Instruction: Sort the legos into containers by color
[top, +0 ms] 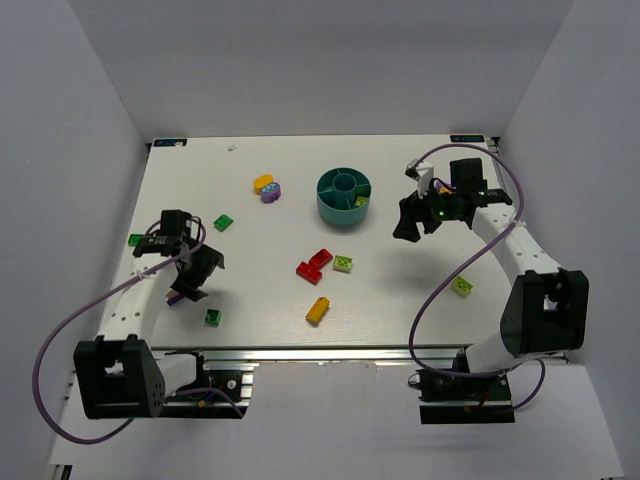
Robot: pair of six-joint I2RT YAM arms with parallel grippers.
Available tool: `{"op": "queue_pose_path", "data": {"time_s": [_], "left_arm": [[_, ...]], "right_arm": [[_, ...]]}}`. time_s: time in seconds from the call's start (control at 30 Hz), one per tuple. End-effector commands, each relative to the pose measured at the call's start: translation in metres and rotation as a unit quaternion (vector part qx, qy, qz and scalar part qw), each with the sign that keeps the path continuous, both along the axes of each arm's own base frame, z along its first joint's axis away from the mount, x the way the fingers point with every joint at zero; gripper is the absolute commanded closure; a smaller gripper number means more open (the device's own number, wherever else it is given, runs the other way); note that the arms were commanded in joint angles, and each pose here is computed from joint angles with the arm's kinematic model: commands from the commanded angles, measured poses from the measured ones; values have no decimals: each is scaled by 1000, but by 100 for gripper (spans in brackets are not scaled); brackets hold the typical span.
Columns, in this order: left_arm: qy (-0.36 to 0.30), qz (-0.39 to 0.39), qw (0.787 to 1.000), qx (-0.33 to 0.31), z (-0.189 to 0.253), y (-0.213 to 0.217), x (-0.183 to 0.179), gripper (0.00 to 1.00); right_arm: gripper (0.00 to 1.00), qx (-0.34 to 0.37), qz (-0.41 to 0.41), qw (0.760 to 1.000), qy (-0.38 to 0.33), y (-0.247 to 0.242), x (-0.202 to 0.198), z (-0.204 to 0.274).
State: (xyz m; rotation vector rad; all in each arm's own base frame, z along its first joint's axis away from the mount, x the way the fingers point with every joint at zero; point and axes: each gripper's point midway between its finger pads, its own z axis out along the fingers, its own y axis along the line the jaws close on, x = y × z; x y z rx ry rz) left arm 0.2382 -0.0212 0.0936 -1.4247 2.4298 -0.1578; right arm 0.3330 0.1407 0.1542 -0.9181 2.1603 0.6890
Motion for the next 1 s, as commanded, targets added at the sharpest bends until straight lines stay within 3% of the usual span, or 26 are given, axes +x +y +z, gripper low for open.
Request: {"op": "queue_pose_path", "data": {"time_s": [0.0, 0.13, 0.3, 0.37, 0.57, 0.83, 0.97], "left_arm": [[-10, -60, 997, -57, -3, -25, -27, 18], [-82, -102, 988, -81, 8, -38, -10, 18], [-166, -165, 969, -82, 32, -55, 24, 18], [-178, -184, 963, -86, 36, -62, 32, 18], [-216, -209, 951, -72, 54, -65, 49, 19], [-243, -186, 949, -73, 57, -63, 42, 19], [-251, -179, 949, -64, 64, -59, 37, 18]], "right_arm": [[18, 5, 29, 1000, 4, 5, 2, 6], [11, -13, 98, 995, 27, 10, -25, -12], [11, -65, 183, 980, -28, 40, -38, -23], [12, -102, 181, 976, -69, 65, -28, -29], [14, -124, 151, 980, -27, 128, -23, -45], [13, -211, 176, 961, -7, 156, -26, -86], [19, -240, 186, 953, 1, 160, -18, -92]]}}
